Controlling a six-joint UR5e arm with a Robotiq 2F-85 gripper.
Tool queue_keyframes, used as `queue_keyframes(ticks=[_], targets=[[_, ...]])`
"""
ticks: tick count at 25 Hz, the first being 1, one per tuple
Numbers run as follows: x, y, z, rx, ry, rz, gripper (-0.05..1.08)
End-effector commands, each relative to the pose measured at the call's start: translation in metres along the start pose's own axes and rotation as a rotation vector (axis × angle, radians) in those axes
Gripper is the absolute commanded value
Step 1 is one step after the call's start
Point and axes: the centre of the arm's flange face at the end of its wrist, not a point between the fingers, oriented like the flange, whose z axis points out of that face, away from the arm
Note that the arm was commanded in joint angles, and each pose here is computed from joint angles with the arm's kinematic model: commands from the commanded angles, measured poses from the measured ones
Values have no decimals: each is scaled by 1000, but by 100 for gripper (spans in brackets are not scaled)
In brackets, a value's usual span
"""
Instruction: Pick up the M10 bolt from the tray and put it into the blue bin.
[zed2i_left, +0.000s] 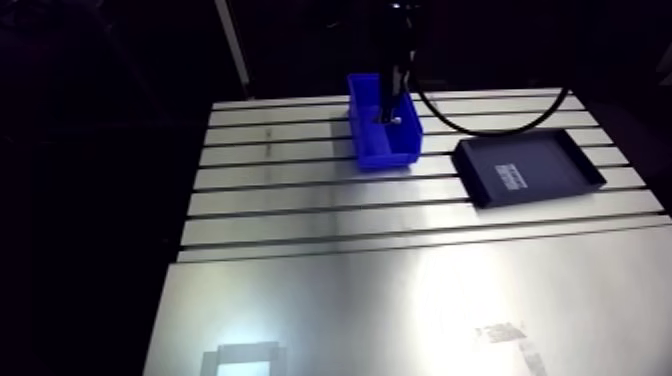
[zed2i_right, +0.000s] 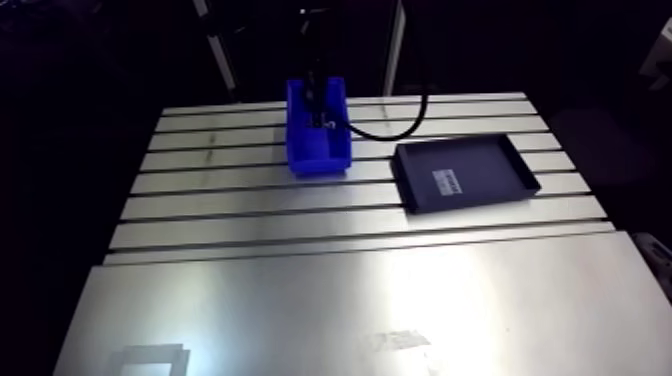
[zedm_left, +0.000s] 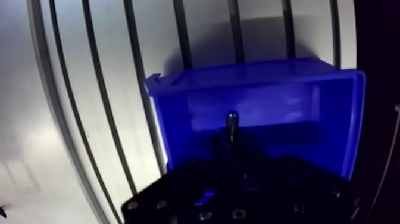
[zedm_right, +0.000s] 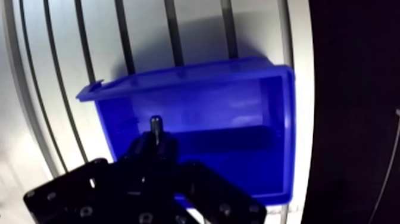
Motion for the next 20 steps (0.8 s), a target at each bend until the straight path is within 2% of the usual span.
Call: queue_keyframes(ticks=[1,4,13,17,20], targets=[[2,1,10,16,-2,-2,101],[4,2,13,21,-2,-4,101],[4,3,29,50,-5,-4,100],[3,4,33,51,-40,-8,100],[3,4,34,54,-43,-8,99]])
